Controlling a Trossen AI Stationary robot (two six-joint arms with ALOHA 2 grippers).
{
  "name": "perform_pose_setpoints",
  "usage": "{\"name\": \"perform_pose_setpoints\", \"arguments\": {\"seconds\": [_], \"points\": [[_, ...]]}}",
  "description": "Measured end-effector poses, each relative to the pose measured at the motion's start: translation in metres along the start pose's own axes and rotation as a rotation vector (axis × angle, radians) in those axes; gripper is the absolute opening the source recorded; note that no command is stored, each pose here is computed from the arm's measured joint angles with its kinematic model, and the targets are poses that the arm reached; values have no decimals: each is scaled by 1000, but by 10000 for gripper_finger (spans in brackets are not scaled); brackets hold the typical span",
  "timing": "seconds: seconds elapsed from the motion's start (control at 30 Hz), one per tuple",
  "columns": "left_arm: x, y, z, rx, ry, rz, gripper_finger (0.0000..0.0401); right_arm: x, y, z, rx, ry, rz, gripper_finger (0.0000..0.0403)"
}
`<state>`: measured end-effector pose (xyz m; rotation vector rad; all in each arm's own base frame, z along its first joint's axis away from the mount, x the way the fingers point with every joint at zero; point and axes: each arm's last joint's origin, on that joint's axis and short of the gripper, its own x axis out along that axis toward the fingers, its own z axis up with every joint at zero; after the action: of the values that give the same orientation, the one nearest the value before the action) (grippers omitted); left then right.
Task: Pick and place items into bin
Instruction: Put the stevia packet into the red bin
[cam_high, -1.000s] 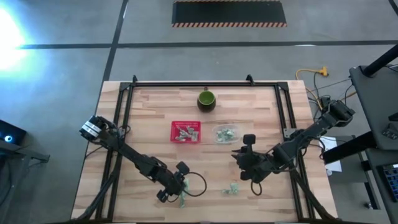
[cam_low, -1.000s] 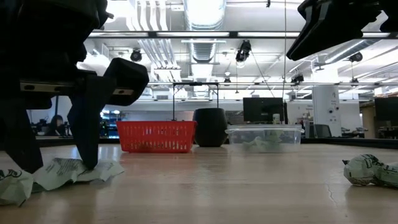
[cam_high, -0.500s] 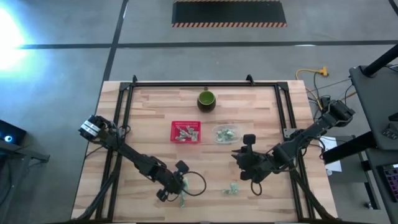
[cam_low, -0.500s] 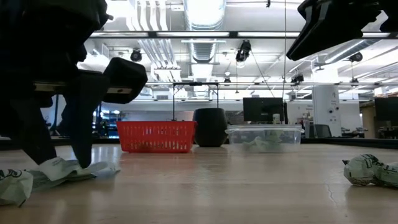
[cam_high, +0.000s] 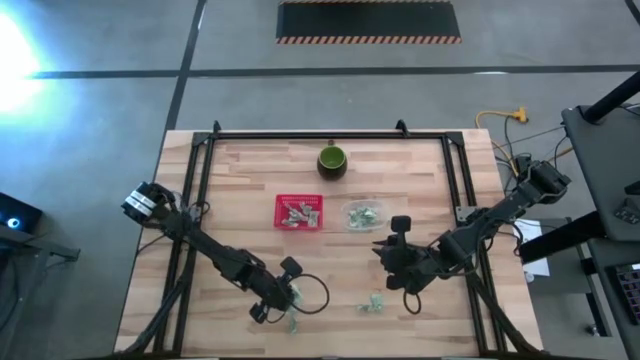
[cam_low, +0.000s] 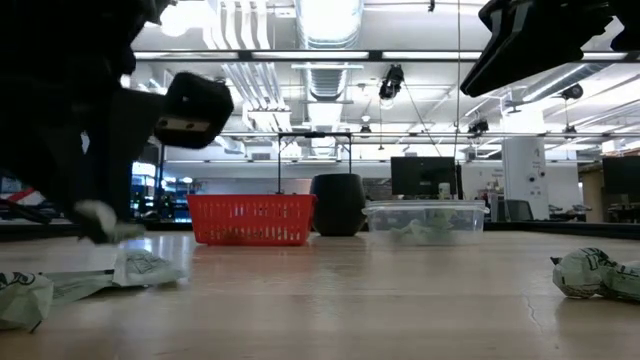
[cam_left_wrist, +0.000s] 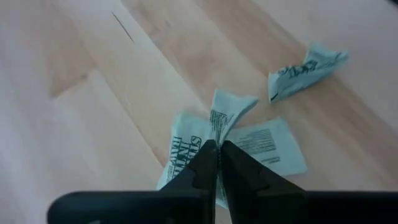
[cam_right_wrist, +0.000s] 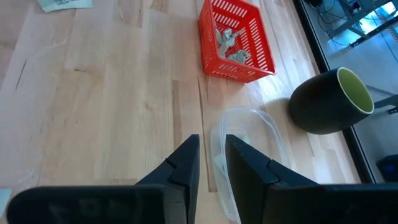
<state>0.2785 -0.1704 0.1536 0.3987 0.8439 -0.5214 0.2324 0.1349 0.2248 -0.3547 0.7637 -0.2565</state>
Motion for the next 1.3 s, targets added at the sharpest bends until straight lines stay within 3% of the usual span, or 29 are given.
{"name": "perform_pose_setpoints", "arguments": {"seconds": [0.23,0.5,0.67,1.07,1.3], "points": [[-18,4,7,-3,-44,67,2,0,0,0,0,0,0,68],[-44,22,-1,5,93,488,2,0,0,0,0,0,0,68],[-54,38,-6,24,161,657,2,0,0,0,0,0,0,68],[-61,93,-29,-7,321,759,2,1,0,-1,-2,2,-1,68],[-69,125,-44,-105,357,783,2,1,0,-2,-3,3,-1,68]]}}
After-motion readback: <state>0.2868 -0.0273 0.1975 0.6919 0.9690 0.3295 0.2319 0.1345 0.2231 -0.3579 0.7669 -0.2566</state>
